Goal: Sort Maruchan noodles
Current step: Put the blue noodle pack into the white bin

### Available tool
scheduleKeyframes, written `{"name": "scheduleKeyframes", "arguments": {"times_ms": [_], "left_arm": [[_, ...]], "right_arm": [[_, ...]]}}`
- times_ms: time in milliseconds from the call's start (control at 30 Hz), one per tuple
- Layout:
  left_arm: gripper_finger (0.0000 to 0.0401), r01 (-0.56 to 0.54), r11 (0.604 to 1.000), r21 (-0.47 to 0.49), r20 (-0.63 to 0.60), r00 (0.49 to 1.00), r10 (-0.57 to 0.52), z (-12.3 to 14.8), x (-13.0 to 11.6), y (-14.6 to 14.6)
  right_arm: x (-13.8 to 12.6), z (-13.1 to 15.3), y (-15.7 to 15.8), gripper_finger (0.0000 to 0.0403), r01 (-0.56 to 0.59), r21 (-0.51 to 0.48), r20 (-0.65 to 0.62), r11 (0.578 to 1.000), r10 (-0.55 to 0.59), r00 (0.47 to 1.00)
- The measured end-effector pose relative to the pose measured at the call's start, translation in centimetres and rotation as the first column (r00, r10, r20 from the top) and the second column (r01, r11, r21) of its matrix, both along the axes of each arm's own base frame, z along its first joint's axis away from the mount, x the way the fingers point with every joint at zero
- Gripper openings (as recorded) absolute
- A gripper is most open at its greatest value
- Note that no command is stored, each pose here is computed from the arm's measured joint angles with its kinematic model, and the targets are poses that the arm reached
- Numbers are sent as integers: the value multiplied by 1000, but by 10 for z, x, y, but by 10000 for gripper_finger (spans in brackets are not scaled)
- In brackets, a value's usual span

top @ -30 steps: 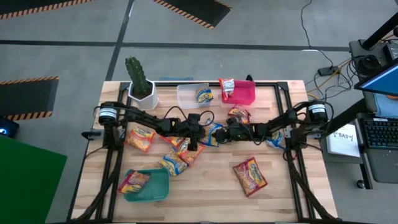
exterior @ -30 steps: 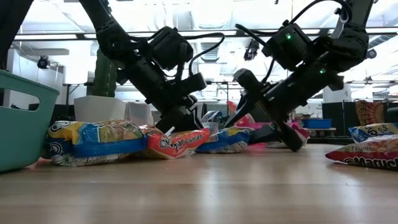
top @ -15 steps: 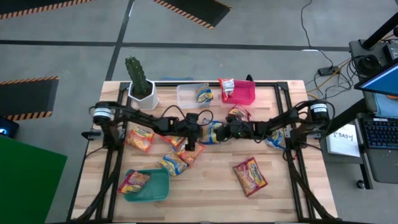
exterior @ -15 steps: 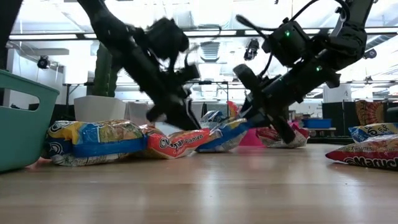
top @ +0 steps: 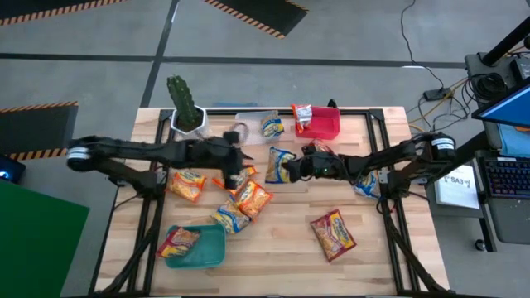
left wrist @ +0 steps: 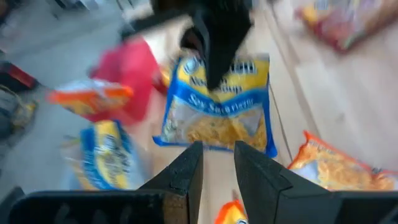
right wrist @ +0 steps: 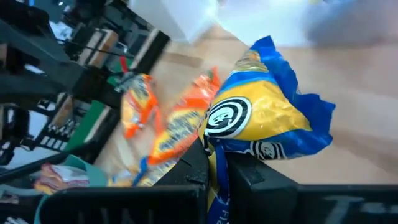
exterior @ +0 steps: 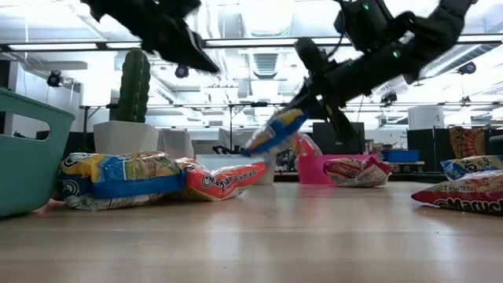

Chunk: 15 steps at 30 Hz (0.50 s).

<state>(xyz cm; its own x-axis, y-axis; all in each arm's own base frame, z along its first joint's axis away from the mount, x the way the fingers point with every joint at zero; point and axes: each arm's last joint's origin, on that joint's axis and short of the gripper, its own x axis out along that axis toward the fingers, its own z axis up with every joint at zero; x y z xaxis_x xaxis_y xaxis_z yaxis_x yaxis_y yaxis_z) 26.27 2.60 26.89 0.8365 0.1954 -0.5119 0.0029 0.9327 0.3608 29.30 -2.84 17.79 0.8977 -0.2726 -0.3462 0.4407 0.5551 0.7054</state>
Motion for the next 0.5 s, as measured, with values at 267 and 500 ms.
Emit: {"name": "scheduleKeyframes", "arguments": {"times_ms": [267, 500], "left_arm": [[75, -14, 1000, 14, 270, 963, 10, 33, -68, -6], [75, -17, 1000, 24, 400, 916, 6, 37, -106, -9]], "right_arm": [[27, 52, -16, 12, -34, -144, -127, 989, 16, 992], [49, 104, -54, 12, -21, -233, -254, 972, -40, 966]]}}
